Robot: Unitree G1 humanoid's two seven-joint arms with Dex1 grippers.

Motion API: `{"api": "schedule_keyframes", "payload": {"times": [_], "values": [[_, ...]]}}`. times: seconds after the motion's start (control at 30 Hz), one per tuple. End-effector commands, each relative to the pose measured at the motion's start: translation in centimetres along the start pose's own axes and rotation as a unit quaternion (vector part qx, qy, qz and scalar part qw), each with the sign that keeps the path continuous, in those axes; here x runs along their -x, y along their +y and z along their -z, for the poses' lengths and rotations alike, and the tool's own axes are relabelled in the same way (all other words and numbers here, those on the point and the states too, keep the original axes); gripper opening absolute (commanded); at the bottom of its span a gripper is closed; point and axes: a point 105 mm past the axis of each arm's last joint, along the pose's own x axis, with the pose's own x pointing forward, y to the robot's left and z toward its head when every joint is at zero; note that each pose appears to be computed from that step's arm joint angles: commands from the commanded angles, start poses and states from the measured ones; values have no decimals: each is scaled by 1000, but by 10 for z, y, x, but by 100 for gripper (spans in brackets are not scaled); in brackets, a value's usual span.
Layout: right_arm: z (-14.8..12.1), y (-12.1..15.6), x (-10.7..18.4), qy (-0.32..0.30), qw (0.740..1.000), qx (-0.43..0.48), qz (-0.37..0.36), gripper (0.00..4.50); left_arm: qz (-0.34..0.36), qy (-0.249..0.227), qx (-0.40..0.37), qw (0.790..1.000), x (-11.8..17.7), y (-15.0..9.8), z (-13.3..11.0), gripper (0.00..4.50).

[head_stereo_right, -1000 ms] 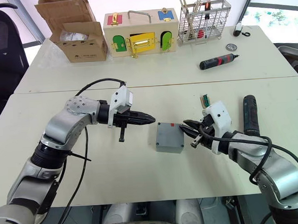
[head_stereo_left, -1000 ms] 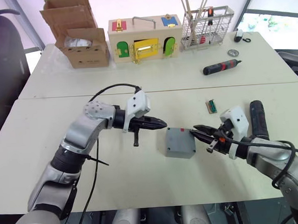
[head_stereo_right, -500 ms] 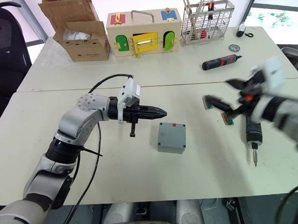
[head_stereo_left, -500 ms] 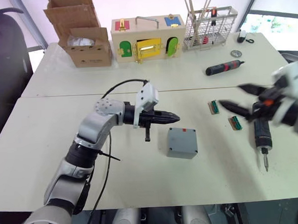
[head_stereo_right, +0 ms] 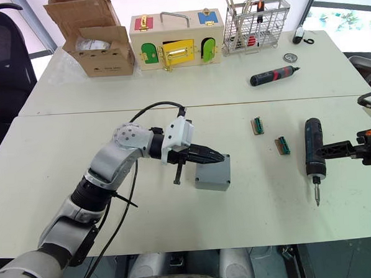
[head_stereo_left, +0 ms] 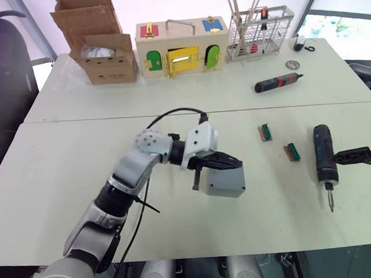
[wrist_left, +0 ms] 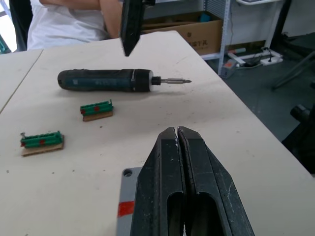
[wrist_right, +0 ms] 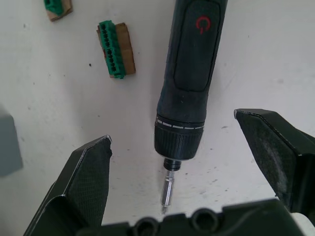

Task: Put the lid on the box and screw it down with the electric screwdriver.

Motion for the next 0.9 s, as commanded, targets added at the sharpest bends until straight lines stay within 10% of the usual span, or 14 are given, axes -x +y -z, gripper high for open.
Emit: {"api": "schedule_keyframes", "payload": {"times": [0.03, 0.77, 0.9], "values": [[0, -9, -2, 13, 999, -37, 17, 444, -4, -14, -16, 1000, -5, -7, -9, 0], [-1, -23, -59, 104, 992, 8, 67, 444, -46, -17, 9, 999, -8, -8, -5, 0], [13, -24, -66, 155, 983, 67, 72, 333, -55, -14, 13, 998, -6, -8, -3, 0]]}}
